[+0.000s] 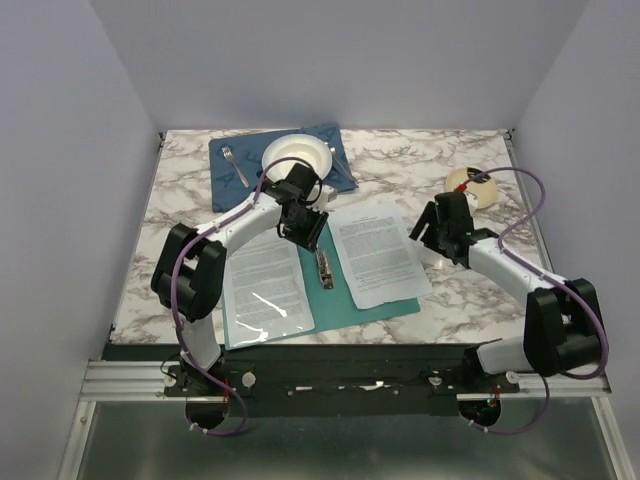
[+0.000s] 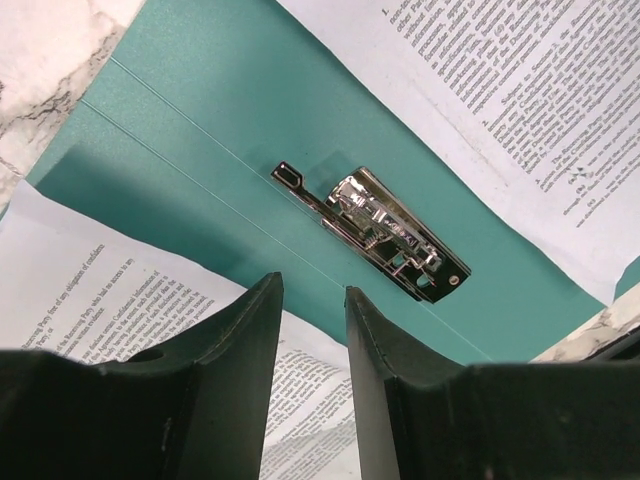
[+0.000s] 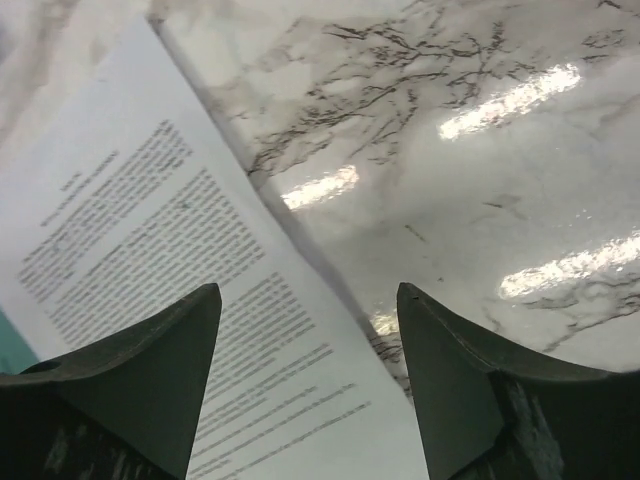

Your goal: Put the files into the folder

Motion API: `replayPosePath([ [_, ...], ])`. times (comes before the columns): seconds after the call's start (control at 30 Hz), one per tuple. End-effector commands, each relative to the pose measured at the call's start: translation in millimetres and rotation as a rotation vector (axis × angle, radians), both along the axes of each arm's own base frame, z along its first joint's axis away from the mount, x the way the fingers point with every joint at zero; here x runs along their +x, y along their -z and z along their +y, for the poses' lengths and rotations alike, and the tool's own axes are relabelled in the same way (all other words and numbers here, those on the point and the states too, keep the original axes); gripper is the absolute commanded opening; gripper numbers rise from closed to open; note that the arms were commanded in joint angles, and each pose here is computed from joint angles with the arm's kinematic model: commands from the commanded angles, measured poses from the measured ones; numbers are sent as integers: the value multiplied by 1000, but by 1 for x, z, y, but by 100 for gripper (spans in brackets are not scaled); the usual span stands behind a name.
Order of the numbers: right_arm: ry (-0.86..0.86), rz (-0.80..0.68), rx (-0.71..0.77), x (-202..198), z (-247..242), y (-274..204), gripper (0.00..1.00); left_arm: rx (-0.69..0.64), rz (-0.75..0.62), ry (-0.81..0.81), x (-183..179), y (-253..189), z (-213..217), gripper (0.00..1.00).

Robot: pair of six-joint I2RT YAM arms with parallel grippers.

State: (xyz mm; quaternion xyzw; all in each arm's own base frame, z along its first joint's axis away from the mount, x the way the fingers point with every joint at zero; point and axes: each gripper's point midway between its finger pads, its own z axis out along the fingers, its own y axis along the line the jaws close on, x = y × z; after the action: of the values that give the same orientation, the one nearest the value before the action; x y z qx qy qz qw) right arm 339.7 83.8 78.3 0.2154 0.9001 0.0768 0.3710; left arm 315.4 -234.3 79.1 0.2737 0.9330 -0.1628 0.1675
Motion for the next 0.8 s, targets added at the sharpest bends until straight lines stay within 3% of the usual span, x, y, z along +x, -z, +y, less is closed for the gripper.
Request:
replayPosePath([
  [0.0,-62,140,-13,-9,-8,25,80,35,40,37,-10,25,8,46],
  [0.17,-119,212,67,-20,6,54,77,56,37,40,-11,32,13,46],
  [0.47,-170,217,232,-51,29,58,54,103,49,29,-10,52,19,46],
  [0.77,-208,156,331,-76,41,36,17,120,76,30,-7,66,18,45],
])
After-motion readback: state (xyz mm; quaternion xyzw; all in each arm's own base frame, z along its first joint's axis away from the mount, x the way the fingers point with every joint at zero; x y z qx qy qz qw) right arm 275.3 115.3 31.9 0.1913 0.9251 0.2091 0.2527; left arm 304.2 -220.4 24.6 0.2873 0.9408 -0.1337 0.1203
